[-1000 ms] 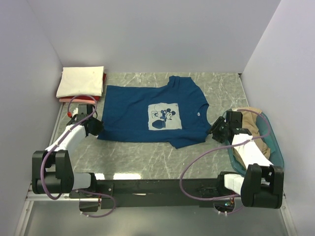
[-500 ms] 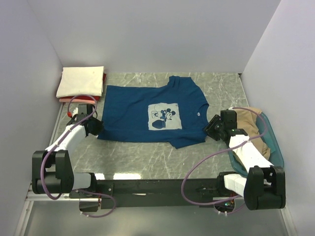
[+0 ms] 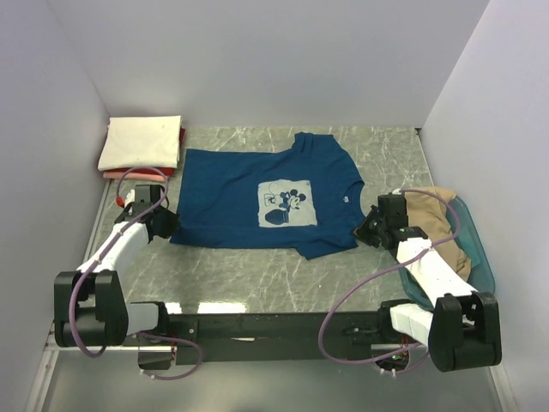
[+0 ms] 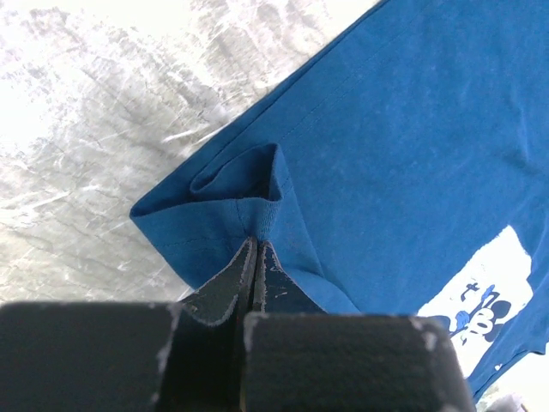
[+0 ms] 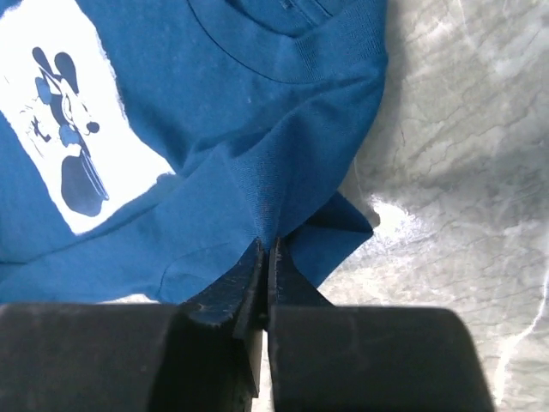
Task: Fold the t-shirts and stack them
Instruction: Flatten the tshirt out
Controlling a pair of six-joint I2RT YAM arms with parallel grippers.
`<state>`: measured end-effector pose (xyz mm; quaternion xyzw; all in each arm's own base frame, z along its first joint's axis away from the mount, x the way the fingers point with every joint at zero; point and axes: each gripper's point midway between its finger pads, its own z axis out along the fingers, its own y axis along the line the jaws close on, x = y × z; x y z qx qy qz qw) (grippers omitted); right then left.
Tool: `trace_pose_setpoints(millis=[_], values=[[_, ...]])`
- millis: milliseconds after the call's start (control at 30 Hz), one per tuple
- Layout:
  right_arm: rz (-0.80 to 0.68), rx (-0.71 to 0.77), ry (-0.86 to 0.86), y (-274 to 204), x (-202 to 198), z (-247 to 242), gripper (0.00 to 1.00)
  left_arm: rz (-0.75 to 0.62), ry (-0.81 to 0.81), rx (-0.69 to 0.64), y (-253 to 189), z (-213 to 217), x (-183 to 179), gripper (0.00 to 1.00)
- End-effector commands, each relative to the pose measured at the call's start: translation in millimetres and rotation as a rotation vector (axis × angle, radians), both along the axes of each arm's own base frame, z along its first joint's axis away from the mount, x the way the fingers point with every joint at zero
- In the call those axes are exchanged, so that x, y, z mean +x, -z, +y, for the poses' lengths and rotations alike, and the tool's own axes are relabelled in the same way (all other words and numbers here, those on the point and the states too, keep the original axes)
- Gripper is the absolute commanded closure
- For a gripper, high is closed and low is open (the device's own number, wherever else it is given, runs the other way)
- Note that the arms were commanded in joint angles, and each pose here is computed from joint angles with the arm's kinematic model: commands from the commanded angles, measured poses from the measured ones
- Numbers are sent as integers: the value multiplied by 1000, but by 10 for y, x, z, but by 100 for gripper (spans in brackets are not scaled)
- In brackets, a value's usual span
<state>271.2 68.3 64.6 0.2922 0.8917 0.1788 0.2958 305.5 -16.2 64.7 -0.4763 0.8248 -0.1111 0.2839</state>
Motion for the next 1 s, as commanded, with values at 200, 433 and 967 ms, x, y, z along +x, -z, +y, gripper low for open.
trace_pose_setpoints(millis=[200,433,967], values=[[-177,-59,29,-977,234,-206,100,-116,-3,115,-545,181,-29,99],[-321,-19,59,-1749,171,-345,100,-283,-49,209,-1313,406,-125,99],[-786,95,27,-4117,-449,-155,100,-856,-78,261,-3881,413,-489,100]])
